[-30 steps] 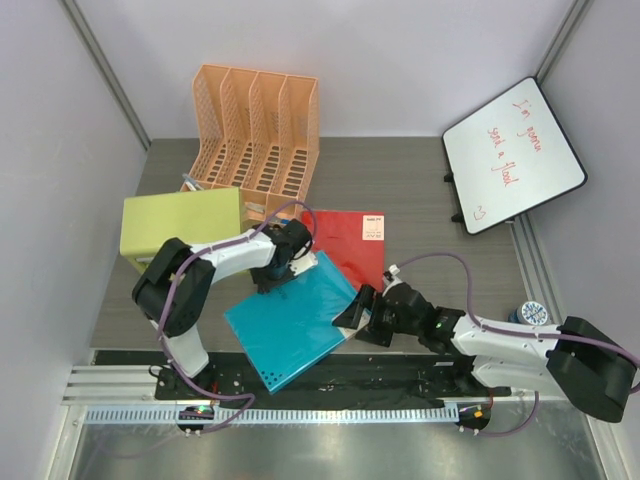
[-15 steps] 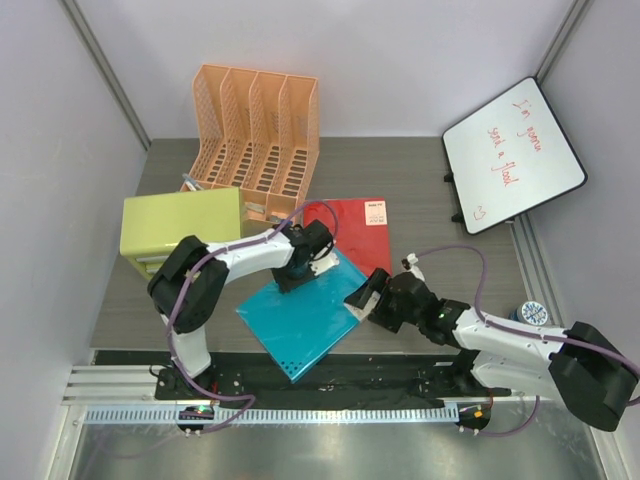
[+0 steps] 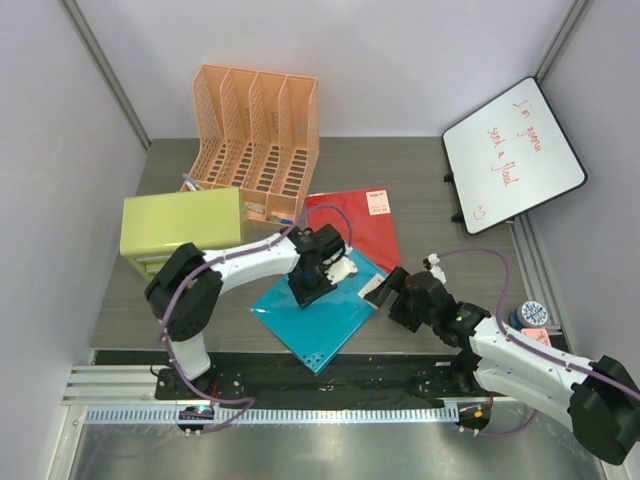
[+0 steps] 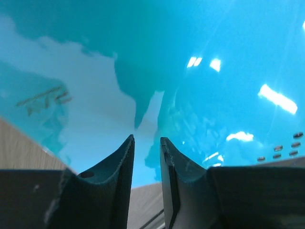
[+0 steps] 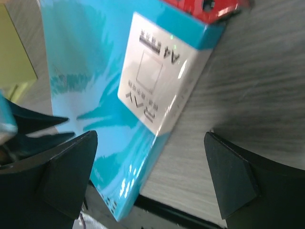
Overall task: Organize the desk
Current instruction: Pick up the folder from the corner of the board.
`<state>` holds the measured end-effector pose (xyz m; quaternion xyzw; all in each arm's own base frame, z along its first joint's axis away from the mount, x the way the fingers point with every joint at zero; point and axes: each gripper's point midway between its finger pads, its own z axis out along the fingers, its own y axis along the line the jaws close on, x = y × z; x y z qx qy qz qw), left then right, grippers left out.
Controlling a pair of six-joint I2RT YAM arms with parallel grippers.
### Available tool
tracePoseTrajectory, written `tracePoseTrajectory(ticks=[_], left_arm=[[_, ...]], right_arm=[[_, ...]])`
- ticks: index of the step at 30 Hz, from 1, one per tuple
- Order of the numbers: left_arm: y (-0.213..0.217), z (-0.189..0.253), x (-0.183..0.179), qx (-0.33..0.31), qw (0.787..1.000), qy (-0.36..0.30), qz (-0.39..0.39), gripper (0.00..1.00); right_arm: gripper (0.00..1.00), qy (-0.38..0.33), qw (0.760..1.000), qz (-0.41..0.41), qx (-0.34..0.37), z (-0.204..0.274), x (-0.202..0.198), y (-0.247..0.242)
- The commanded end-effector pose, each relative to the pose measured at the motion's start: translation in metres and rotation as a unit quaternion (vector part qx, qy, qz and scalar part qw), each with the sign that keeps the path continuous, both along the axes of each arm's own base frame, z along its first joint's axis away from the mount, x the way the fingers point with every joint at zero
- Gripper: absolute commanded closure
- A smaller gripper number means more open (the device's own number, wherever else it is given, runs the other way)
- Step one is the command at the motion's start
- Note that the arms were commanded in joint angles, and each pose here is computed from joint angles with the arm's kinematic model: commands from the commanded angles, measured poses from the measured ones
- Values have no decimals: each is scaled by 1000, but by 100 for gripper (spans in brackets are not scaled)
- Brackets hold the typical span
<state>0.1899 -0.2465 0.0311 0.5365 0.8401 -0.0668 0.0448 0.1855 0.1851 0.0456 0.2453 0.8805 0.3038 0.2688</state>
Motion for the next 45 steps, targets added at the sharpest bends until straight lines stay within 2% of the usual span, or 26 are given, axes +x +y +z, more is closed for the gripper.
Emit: tracePoseTrajectory(ticks=[1,3,4,7,10,13,24,28,37,45], left_arm=[[17,46,18,-43,998,-21,29,71],[40,61,46,-48,996,-54,58,71],[53,62,61,-31,993,-85,71,71],[89,50,81,6,988,-117,102,71],[111,21,80,50,984,-132,110,71],[118,8,82,67,980,-142,120,71],[109,-19,92,76,976,-160,124,72],[95,-30,74,72,982,-143,104,73],[66,-47,33,55,992,-93,64,73],[46,-48,16,34,997,-67,36,73]], right_arm=[[0,53,998,33,9,-8,-33,5],[0,66,997,48,12,-13,-44,11],[0,65,996,46,27,-11,-44,17],[0,69,995,63,29,-13,-48,29],[0,65,995,70,32,-13,-44,38],[0,66,994,74,34,-13,-44,44],[0,59,995,48,71,-21,-46,42],[0,48,994,33,90,-20,-40,44],[1,45,996,1,75,-21,-39,38],[0,27,996,-54,67,-19,-36,19]])
